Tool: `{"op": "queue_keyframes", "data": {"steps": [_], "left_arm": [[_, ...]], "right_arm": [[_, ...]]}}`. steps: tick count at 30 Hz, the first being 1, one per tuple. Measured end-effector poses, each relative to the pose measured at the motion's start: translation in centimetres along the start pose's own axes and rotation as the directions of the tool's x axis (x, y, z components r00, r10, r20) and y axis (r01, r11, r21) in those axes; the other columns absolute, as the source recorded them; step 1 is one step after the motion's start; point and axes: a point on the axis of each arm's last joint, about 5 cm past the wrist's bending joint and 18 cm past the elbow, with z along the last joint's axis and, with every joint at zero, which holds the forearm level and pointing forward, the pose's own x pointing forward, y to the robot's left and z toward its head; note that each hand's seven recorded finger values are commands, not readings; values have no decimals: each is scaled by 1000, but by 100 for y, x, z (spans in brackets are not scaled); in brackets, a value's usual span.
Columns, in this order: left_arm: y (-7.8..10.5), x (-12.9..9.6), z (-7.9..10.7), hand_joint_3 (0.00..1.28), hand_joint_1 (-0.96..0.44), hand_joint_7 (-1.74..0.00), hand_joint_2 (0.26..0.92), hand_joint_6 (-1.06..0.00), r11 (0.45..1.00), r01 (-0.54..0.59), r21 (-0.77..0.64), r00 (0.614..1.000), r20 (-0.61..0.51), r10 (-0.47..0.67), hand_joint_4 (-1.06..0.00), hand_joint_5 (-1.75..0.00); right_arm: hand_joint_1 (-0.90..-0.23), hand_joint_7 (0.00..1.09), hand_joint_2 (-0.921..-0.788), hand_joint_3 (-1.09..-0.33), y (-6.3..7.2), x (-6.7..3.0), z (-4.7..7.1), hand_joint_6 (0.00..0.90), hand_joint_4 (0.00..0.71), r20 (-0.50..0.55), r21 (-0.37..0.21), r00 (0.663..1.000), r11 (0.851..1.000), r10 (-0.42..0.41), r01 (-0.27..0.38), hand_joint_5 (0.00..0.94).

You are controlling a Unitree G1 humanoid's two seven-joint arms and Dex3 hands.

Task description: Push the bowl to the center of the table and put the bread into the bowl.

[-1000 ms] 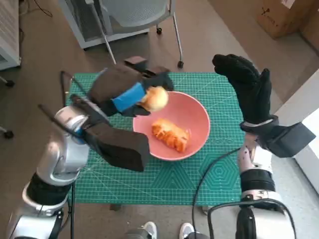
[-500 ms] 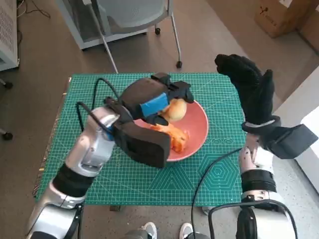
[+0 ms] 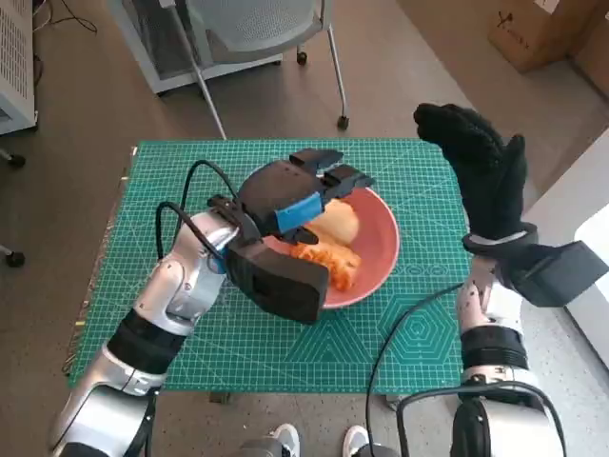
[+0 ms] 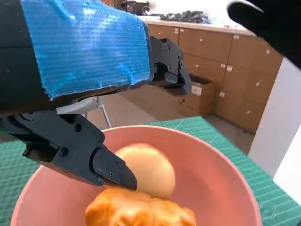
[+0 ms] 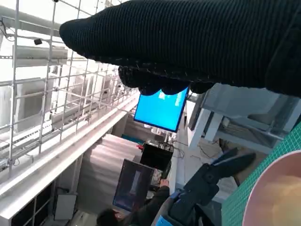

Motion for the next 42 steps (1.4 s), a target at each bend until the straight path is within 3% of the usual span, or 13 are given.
{"op": "queue_keyframes", "data": {"steps": [6,13,19,22,26,29,35,42], "left_arm": [[48,-101,-92,11,-351,-320,847,-106,988,-72,-138,997,-1,73,-93,0],[142,-278,-238,9,-317,-237,876,-150,927,-186,-327,981,-5,195,-77,0],[271,-465,-361,43,-326,-217,912,-125,800,-297,-521,937,3,349,-52,0],[325,-548,-363,99,-301,-336,916,-43,687,-348,-638,893,-3,450,-39,0],[347,-653,-299,137,-321,-406,919,-11,515,-404,-756,809,-32,587,-41,-4],[321,-719,-279,138,-356,-447,919,-2,431,-427,-795,762,-60,645,-52,-9],[224,-835,-327,121,-419,-483,921,-14,354,-462,-813,735,-128,666,-72,-15],[182,-910,-343,130,-490,-496,921,-17,349,-490,-799,730,-156,666,-80,-15]], "right_arm": [[-519,4,-921,-627,20,11,1,514,365,4,-8,1000,1000,-10,10,2],[-520,0,-921,-626,38,35,11,501,365,11,-11,1000,1000,-18,18,2],[-526,0,-921,-626,34,60,22,490,368,9,-9,1000,1000,-22,22,2],[-533,0,-921,-624,20,76,32,486,369,6,-7,1000,1000,-22,22,2],[-542,0,-921,-619,13,109,42,486,367,0,0,1000,1000,-24,24,1],[-549,1,-921,-617,15,145,57,486,365,7,1,1000,1000,-22,22,0],[-558,2,-921,-619,19,209,92,488,355,27,-2,999,1000,-20,20,0],[-559,2,-921,-619,35,267,113,490,346,32,1,999,1000,-11,11,0]]}}
